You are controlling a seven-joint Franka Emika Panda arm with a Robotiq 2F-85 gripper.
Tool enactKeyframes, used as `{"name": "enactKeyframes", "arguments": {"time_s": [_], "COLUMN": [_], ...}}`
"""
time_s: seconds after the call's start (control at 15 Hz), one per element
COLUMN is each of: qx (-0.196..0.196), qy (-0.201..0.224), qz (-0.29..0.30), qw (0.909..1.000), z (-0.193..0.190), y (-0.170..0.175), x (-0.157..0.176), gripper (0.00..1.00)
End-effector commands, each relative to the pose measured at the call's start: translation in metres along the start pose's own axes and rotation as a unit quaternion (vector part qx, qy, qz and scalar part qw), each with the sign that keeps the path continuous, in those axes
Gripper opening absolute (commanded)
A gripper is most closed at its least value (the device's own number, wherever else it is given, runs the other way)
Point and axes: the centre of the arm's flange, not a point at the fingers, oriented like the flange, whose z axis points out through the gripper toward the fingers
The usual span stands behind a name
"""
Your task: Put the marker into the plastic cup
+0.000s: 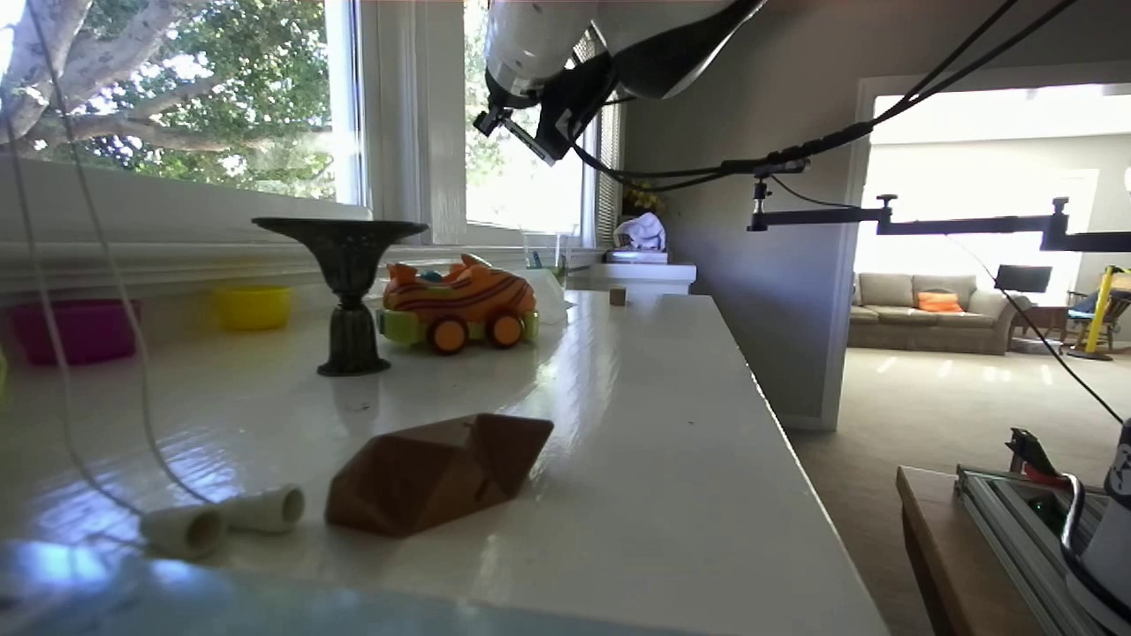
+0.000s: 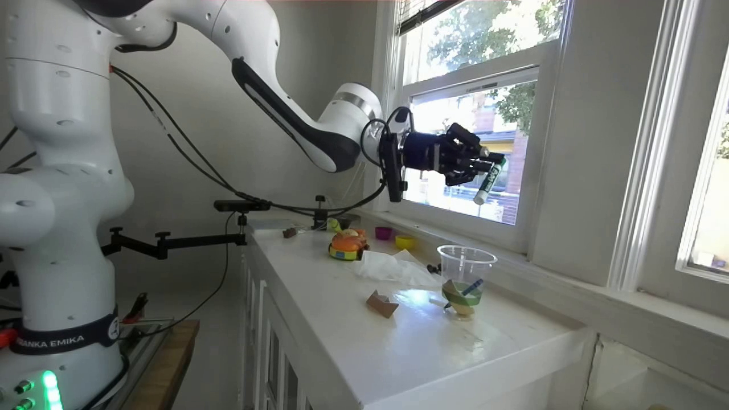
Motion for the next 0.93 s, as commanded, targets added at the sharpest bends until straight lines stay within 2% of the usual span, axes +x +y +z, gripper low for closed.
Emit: {"name": "enactKeyframes", "arguments": {"time_s": [0.0, 0.2, 0.27, 0.33, 0.6, 0.73, 0.87], "qx": [-0.08, -0.148, -0.16, -0.156, -0.126, -0.111, -0.099], "qy": [0.019, -0.01, -0.027, -0.053, -0.11, -0.119, -0.111], "qz": [0.058, 0.108, 0.12, 0.137, 0.185, 0.21, 0.227], "qw": [0.9949, 0.983, 0.9794, 0.9769, 0.9684, 0.9641, 0.9625], "z": [-0.023, -0.034, -0.038, -0.04, -0.041, -0.038, -0.034], "y": [-0.006, -0.01, -0.012, -0.017, -0.035, -0.038, -0.04], "x": [-0.032, -0.048, -0.054, -0.061, -0.078, -0.076, -0.07], "gripper": [0.05, 0.05, 0.05, 0.05, 0.05, 0.05, 0.05]}}
